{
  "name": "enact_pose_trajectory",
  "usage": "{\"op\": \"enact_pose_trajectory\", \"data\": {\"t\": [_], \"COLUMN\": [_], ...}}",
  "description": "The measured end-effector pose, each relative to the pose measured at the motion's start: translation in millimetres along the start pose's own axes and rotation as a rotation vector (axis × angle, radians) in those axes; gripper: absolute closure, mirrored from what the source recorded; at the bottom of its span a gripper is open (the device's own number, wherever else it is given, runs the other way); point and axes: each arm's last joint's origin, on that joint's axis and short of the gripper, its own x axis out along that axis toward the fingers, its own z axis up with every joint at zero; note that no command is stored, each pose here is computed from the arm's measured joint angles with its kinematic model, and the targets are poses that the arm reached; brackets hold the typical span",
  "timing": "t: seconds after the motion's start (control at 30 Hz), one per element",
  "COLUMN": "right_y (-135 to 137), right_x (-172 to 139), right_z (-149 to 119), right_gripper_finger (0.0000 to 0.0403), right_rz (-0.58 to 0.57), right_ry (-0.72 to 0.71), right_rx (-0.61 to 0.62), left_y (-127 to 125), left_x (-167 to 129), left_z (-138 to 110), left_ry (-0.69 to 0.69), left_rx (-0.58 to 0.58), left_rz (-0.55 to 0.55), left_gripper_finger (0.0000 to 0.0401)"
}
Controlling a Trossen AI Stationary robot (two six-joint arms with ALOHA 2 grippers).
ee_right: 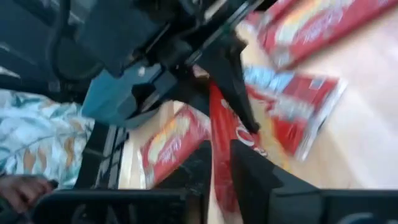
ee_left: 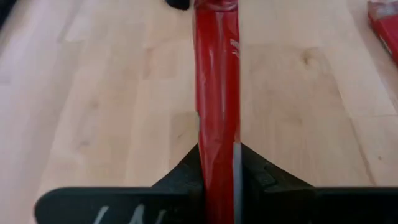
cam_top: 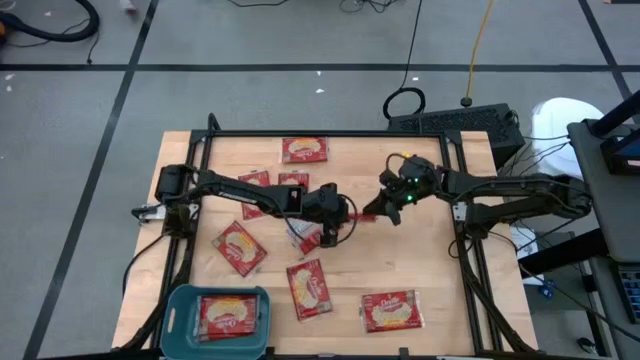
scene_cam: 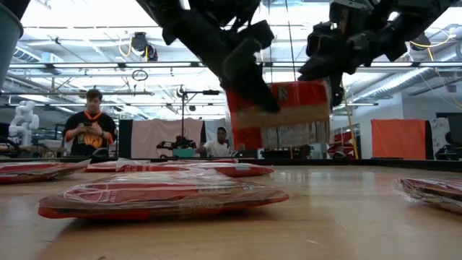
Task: Sort popcorn bags into baskets
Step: Put the popcorn sachet into the bin
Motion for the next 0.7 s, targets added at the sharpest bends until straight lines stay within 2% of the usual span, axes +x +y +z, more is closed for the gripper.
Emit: {"op": "enact_pose_trajectory", "data": {"t": [0.17, 0.3, 0.4, 0.53, 0.63, 0.7], "right_y": [0.2, 11.0, 37.5, 86.4, 111.3, 119.1], "right_x": [-7.5, -10.9, -17.2, -35.7, -47.6, -50.2], "right_z": [15.8, 32.3, 60.2, 101.1, 119.0, 123.4], "right_gripper_finger": [0.0304, 0.0285, 0.0276, 0.0268, 0.0259, 0.0255], "right_rz": [-0.008, -0.002, -0.017, -0.103, -0.193, -0.228], "right_ry": [-0.078, -0.147, -0.272, -0.439, -0.418, -0.353], "right_rx": [-0.036, -0.037, -0.074, -0.212, -0.292, -0.297], "left_y": [6.0, 8.0, 9.9, 11.9, 13.4, 14.3], "left_x": [-31.4, -61.5, -88.0, -122.3, -152.3, -171.5], "left_z": [13.6, 22.5, 29.3, 34.6, 41.0, 44.6], "left_ry": [-0.025, -0.036, -0.057, -0.08, -0.146, -0.196], "left_rx": [-0.065, -0.085, -0.104, -0.141, -0.175, -0.2], "left_rz": [0.011, 0.011, 0.012, 0.011, -0.004, -0.018], "left_gripper_finger": [0.0378, 0.0379, 0.037, 0.0357, 0.0371, 0.0379]}}
